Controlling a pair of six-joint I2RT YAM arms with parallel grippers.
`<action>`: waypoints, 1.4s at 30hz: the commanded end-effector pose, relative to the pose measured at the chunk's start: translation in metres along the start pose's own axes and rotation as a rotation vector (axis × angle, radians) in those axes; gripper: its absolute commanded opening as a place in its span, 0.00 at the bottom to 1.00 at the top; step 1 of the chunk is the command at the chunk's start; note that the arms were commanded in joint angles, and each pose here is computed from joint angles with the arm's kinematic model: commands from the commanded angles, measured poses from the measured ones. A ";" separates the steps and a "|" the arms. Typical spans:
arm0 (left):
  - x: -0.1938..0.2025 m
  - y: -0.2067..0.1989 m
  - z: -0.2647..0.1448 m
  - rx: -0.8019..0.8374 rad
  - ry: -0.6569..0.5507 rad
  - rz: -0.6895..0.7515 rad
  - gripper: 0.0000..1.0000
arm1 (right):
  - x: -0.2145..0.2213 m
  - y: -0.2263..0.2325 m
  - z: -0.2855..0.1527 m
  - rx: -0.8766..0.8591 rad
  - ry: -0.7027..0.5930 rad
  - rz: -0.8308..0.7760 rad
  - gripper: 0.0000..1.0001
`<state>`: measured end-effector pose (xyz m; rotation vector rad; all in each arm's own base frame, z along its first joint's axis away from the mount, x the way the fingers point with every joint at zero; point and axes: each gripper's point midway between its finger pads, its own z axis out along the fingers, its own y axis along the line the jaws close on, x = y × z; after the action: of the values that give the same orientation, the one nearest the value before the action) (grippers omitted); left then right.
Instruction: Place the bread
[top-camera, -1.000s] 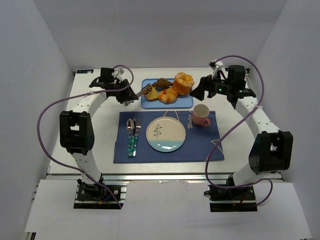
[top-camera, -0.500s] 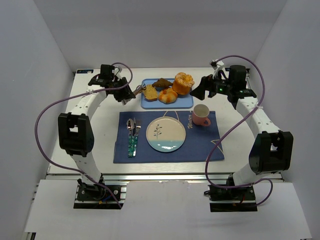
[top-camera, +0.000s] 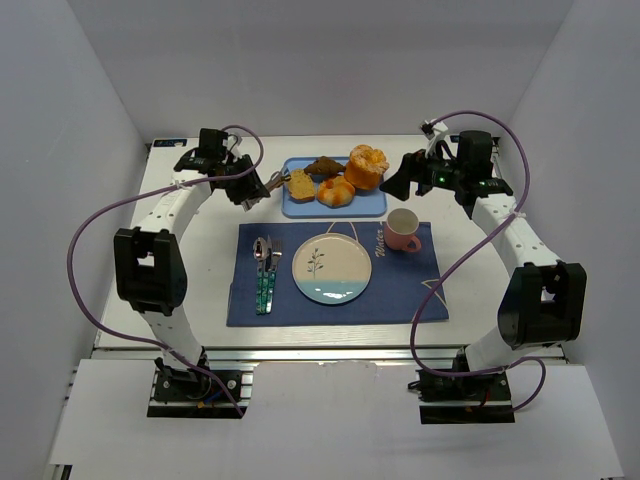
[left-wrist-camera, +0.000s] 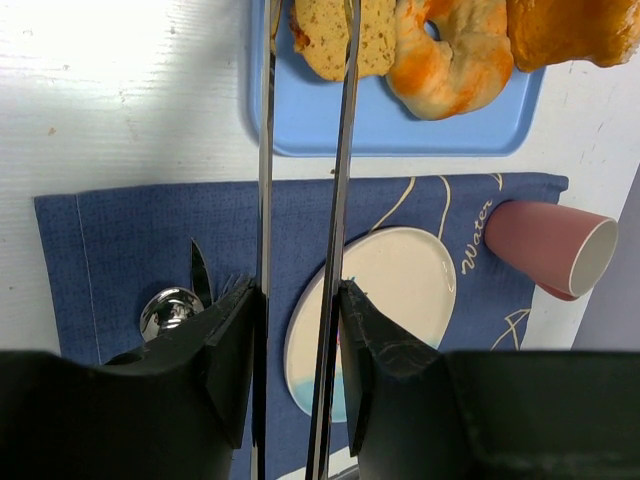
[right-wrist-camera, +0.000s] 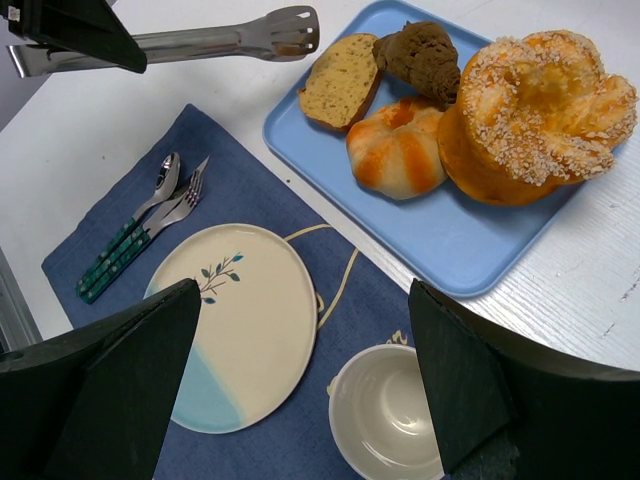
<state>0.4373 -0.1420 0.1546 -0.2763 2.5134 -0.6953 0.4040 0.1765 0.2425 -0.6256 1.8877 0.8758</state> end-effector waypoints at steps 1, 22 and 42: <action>-0.005 -0.009 -0.009 0.014 -0.018 0.009 0.46 | -0.018 0.010 -0.008 -0.015 -0.055 -0.033 0.89; 0.010 -0.016 0.010 0.024 0.021 0.007 0.21 | -0.019 0.009 -0.009 -0.009 -0.058 -0.028 0.89; 0.086 -0.044 -0.062 0.264 0.118 0.078 0.00 | -0.024 0.015 -0.016 -0.014 -0.071 -0.042 0.89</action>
<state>0.3595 -0.1710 0.1711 -0.1663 2.5289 -0.9118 0.4010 0.1748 0.2557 -0.6090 1.8611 0.8793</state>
